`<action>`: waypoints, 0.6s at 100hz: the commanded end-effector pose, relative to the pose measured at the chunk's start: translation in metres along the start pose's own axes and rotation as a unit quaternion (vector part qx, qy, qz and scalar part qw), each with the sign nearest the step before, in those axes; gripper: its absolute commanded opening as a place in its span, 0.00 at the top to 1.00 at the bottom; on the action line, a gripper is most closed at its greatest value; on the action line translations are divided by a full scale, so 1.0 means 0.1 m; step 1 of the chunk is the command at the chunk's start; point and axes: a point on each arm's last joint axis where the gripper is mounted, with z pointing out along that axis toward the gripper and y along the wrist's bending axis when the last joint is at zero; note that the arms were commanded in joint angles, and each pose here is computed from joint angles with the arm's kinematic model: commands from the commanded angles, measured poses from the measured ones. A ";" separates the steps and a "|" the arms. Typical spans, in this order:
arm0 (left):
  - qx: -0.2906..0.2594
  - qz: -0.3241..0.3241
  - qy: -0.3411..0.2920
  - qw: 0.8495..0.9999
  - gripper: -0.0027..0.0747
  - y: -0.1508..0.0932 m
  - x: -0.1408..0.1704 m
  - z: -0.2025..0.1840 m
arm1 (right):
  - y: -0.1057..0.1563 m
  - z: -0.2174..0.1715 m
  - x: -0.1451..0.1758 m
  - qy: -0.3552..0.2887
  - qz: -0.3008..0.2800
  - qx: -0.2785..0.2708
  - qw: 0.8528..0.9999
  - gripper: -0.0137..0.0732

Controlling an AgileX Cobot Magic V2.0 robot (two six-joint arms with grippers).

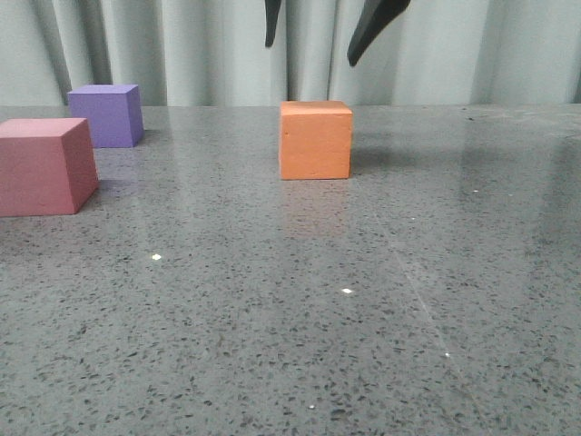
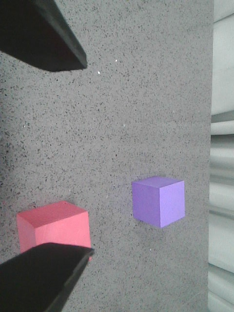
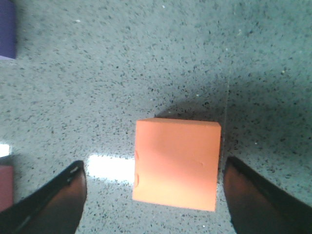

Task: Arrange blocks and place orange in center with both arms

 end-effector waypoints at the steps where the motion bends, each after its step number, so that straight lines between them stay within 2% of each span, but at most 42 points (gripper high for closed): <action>1: 0.002 -0.003 -0.050 0.999 0.09 -0.02 -0.16 -0.06 | 0.01 -0.56 0.05 -0.021 -0.020 -0.012 1.000 0.18; 11: 0.002 -0.003 -0.049 0.999 0.09 -0.01 -0.16 -0.05 | 0.00 -0.76 0.07 -0.041 -0.028 -0.018 0.999 0.18; 35: 0.010 -0.019 -0.033 0.999 0.09 -0.02 -0.15 0.01 | -0.04 -1.15 0.27 -0.092 -0.064 0.010 0.994 0.18; 60: 0.016 -0.029 -0.041 0.999 0.09 -0.04 -0.17 0.00 | -0.17 -1.30 0.66 -0.138 -0.082 -0.023 0.987 0.18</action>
